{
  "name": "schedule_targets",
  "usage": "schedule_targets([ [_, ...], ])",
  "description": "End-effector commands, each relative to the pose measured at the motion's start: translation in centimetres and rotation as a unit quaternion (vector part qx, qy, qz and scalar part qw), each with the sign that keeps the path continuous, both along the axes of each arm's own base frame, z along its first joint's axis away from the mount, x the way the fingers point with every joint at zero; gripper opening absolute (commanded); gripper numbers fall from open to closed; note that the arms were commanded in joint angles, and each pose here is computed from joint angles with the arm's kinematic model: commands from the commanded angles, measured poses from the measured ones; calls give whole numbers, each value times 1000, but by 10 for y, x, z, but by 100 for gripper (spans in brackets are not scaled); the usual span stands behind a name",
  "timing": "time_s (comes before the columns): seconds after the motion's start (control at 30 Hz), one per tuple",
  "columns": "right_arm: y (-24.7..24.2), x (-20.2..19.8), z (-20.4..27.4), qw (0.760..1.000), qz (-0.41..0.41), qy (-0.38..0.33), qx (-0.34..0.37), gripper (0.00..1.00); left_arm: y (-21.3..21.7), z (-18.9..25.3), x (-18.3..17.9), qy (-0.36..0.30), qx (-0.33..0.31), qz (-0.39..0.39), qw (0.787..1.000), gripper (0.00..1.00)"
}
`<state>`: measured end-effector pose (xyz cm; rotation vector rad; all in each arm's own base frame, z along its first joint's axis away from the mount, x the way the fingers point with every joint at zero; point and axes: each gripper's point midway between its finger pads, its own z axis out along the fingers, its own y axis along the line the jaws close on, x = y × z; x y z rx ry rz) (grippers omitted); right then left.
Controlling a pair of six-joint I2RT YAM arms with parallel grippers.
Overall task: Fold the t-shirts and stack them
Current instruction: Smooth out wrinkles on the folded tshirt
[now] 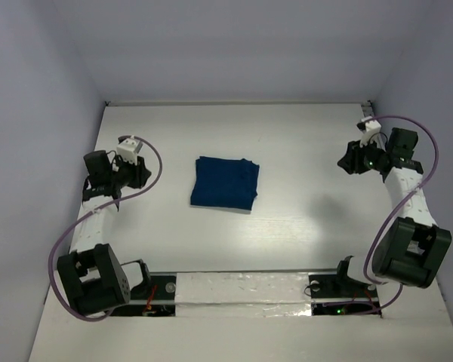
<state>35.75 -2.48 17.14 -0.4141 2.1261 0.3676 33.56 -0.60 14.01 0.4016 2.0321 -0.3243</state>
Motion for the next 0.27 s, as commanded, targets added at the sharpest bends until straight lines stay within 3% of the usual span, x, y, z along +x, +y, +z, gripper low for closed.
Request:
schedule_targets([
  [0.0,4,10,23,998,25,-63,-11,44,10,7,7,-25,5,4,1000,27],
  [0.23,6,12,23,997,32,-66,-5,45,4,3,8,-15,-10,-12,1000,27],
])
